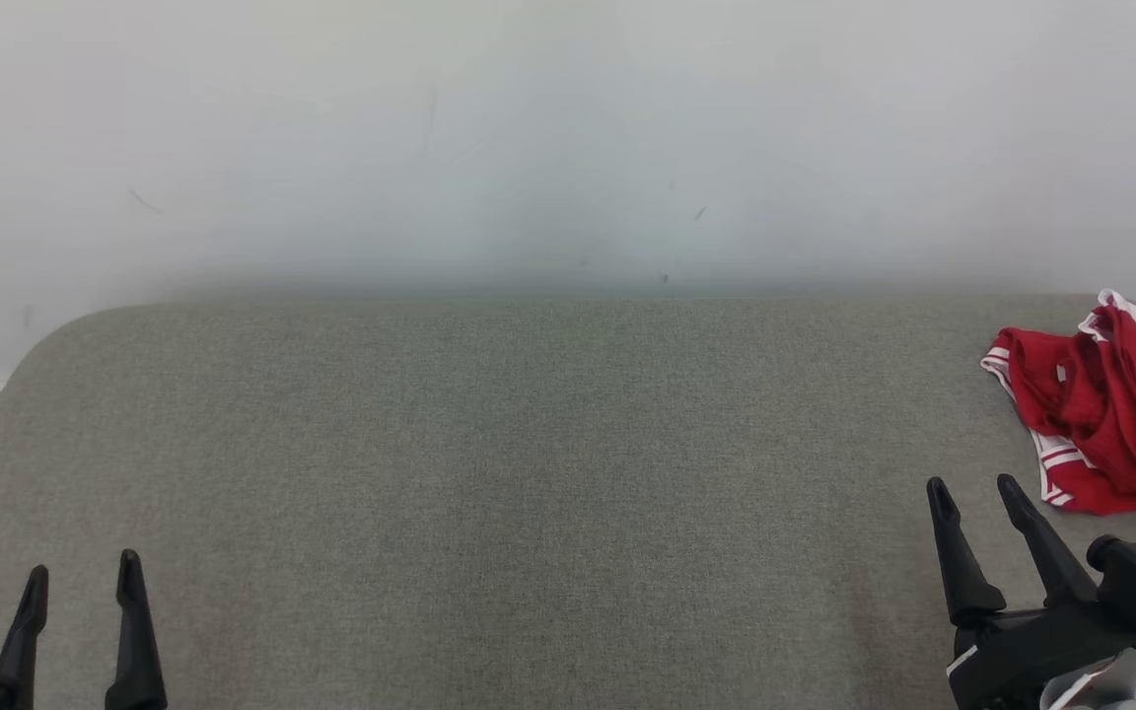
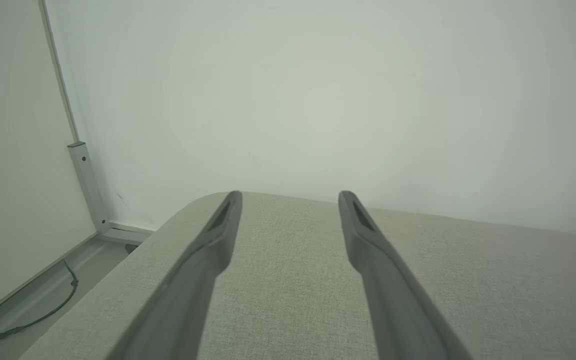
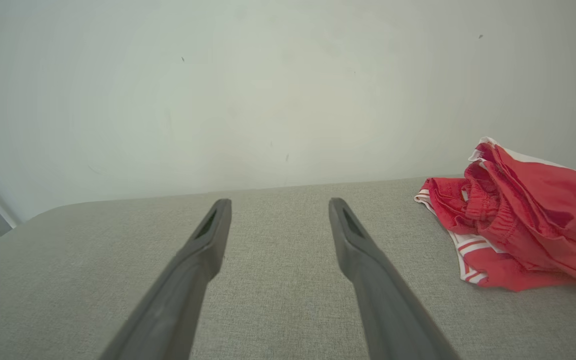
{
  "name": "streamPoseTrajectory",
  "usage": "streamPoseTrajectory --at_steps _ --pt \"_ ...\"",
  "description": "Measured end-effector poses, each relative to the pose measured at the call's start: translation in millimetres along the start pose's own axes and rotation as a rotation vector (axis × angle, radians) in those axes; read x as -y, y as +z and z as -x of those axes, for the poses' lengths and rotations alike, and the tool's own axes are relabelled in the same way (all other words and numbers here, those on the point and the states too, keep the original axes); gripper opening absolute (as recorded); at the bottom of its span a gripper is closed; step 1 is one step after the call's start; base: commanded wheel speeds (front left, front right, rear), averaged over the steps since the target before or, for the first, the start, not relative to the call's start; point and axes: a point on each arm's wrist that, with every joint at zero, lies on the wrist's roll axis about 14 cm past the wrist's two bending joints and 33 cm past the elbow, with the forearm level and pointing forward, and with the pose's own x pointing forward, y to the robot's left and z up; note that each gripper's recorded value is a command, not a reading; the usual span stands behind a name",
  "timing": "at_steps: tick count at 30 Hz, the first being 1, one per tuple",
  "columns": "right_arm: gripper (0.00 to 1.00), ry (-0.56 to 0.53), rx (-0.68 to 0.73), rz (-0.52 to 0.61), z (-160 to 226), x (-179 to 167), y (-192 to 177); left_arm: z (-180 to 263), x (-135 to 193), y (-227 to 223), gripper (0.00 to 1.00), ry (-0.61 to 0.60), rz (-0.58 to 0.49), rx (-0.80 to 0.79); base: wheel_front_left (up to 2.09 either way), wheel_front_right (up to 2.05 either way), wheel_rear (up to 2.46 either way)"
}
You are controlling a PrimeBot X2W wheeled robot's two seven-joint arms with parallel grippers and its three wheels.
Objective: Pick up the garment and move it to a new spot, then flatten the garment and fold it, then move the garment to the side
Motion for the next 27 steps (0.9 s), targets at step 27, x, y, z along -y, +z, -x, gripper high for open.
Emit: streamPoseTrajectory --at_steps 27 --pt "1.0 0.02 -0.01 0.034 5 1 -4 1 23 -9 1.0 -0.12 -0.007 -0.034 0.0 0.0 0.0"
